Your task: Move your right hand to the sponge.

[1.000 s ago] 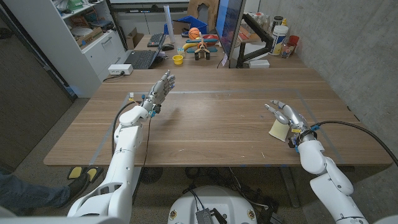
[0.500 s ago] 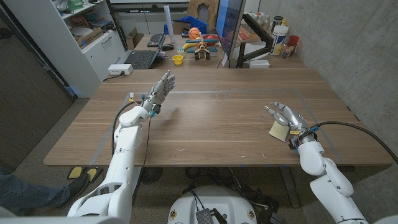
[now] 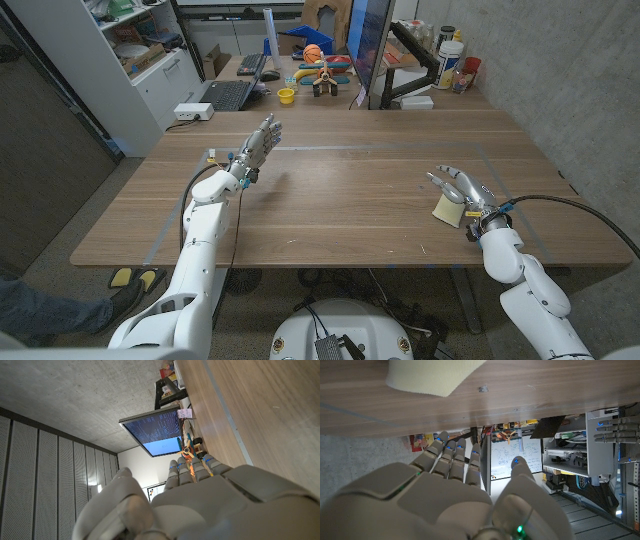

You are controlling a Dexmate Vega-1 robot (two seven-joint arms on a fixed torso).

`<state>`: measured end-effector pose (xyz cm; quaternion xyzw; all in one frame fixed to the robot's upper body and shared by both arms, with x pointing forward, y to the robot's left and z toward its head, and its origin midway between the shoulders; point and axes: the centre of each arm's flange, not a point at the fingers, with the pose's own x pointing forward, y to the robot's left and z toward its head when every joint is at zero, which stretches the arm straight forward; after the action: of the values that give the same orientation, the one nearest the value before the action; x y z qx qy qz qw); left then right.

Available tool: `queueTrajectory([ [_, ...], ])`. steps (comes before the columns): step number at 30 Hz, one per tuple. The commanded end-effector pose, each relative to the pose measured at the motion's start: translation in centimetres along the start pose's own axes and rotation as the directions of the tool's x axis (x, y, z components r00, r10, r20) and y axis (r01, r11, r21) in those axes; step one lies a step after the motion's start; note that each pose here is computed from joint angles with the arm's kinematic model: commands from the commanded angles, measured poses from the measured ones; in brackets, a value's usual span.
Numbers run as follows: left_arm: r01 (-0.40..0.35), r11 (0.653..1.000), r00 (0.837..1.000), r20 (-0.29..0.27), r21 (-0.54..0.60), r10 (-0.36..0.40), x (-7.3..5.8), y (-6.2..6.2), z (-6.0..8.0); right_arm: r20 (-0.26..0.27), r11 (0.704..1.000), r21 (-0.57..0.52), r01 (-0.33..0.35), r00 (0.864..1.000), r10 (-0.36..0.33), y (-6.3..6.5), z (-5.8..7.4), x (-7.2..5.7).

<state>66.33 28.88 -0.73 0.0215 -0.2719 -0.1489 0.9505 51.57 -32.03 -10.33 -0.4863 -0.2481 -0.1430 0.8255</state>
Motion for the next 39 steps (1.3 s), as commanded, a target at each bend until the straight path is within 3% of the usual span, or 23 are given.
queueTrajectory([
  [1,0.004,1.000,1.000,0.000,0.000,-0.004,0.0,-0.1,-0.1,-0.023,0.999,-0.048,-0.022,1.000,0.021,0.2,-0.1,-0.5],
  [20,-0.002,1.000,1.000,-0.002,-0.001,0.002,-0.5,-0.2,-0.3,-0.044,0.995,-0.092,-0.047,0.998,0.043,1.3,-0.6,-0.8],
  [39,-0.006,1.000,1.000,-0.016,0.004,0.006,-0.7,-0.1,-0.6,-0.071,0.991,-0.125,-0.055,0.996,0.047,2.3,-1.1,-0.3],
])
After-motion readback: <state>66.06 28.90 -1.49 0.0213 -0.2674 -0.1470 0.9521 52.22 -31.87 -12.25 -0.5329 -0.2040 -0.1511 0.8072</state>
